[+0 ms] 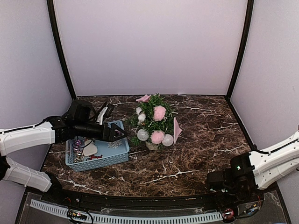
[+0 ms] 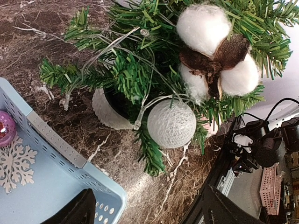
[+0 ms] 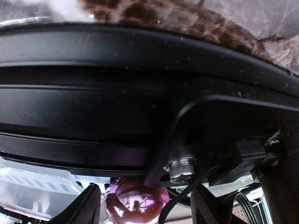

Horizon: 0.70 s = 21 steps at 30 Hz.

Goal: Decorate the small christmas tree
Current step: Pick up the ornament bell at the corner of the board.

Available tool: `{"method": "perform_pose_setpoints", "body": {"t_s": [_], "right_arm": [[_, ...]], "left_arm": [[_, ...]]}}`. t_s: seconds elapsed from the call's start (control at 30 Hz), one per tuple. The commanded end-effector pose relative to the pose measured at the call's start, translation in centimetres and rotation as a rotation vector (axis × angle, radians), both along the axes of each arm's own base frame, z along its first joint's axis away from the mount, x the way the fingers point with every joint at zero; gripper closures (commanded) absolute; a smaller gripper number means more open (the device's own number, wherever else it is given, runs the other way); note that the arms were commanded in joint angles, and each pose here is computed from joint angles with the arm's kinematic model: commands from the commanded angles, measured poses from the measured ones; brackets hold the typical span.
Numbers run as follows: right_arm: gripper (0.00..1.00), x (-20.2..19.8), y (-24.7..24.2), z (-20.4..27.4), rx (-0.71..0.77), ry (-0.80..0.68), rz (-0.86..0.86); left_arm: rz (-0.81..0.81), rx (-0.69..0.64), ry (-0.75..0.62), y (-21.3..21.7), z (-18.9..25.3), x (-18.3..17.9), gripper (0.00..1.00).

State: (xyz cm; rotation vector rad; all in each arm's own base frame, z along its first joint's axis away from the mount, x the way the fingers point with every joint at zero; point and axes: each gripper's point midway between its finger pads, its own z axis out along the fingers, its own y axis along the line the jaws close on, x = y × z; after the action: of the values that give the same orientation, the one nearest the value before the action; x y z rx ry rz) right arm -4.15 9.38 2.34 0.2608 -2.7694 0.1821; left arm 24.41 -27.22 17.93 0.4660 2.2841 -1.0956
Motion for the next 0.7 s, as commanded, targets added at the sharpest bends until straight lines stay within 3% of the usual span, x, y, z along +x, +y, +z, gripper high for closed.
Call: {"method": "perform_pose_setpoints", "body": {"t_s": [0.0, 0.3, 0.53, 0.67], "right_arm": [[0.35, -0.2, -0.4, -1.1, 0.004, 0.007, 0.014], [0.36, -2.3, 1.4, -1.9, 0.091, 0.111, 0.027], [0.53, -2.1, 1.7, -1.0, 0.093, 0.093, 0.043], [0.55, -1.6, 3.5, 1.1, 0.158, 0.059, 0.012]], "left_arm": [[-0.003, -0.01, -0.028, 0.6, 0.7, -0.4, 0.19], [0.009, -0.006, -0.025, 1.0, 0.7, -0.4, 0.19], [0.012, -0.005, -0.029, 1.0, 0.8, -0.2, 0.19], [0.014, -0.007, -0.032, 1.0, 1.0, -0.1, 0.19]]}}
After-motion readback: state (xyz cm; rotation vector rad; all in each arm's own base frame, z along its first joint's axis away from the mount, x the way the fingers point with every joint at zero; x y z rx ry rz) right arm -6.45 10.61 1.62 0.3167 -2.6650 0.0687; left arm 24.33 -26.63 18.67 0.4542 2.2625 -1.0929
